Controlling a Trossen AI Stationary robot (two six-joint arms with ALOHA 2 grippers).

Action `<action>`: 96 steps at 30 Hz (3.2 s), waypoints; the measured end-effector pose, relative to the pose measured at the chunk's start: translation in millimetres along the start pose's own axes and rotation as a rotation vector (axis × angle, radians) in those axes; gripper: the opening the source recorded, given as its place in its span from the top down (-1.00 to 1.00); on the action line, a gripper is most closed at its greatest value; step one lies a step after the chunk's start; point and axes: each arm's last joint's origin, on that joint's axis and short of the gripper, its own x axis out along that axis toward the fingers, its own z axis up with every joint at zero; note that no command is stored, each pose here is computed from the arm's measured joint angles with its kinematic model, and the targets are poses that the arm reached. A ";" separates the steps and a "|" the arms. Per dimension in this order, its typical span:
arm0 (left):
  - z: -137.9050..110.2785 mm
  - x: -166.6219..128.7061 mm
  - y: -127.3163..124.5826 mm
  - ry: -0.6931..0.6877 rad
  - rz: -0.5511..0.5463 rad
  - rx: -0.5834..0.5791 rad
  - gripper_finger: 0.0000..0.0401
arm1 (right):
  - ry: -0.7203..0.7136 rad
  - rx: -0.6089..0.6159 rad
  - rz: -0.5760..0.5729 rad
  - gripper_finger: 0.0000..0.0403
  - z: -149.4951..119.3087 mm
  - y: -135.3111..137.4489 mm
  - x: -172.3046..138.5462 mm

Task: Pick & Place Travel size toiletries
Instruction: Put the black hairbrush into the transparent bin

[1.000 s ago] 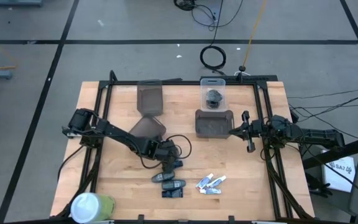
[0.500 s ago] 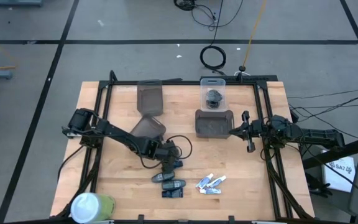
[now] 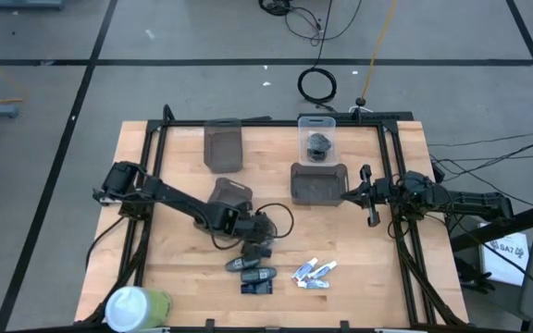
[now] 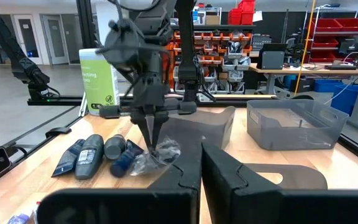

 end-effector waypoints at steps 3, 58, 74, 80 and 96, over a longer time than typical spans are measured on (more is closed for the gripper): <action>11.4 -5.7 -2.5 -0.045 0.017 0.035 0.99 | 0.000 0.000 0.000 0.98 0.0 0.0 0.0; -67.1 -83.5 -35.4 0.242 0.779 -0.312 1.00 | 0.001 0.000 0.000 0.98 -0.1 0.0 0.0; -6.3 -95.6 -41.2 -0.097 0.297 -0.152 1.00 | 0.000 0.000 0.000 0.98 0.0 0.0 0.0; 24.6 -87.8 -31.5 -0.164 0.109 0.046 1.00 | 0.001 0.000 0.000 0.98 -0.1 0.0 0.0; 93.4 -80.4 40.1 -0.510 -0.106 0.318 1.00 | 0.000 0.000 0.000 0.98 0.0 0.0 0.0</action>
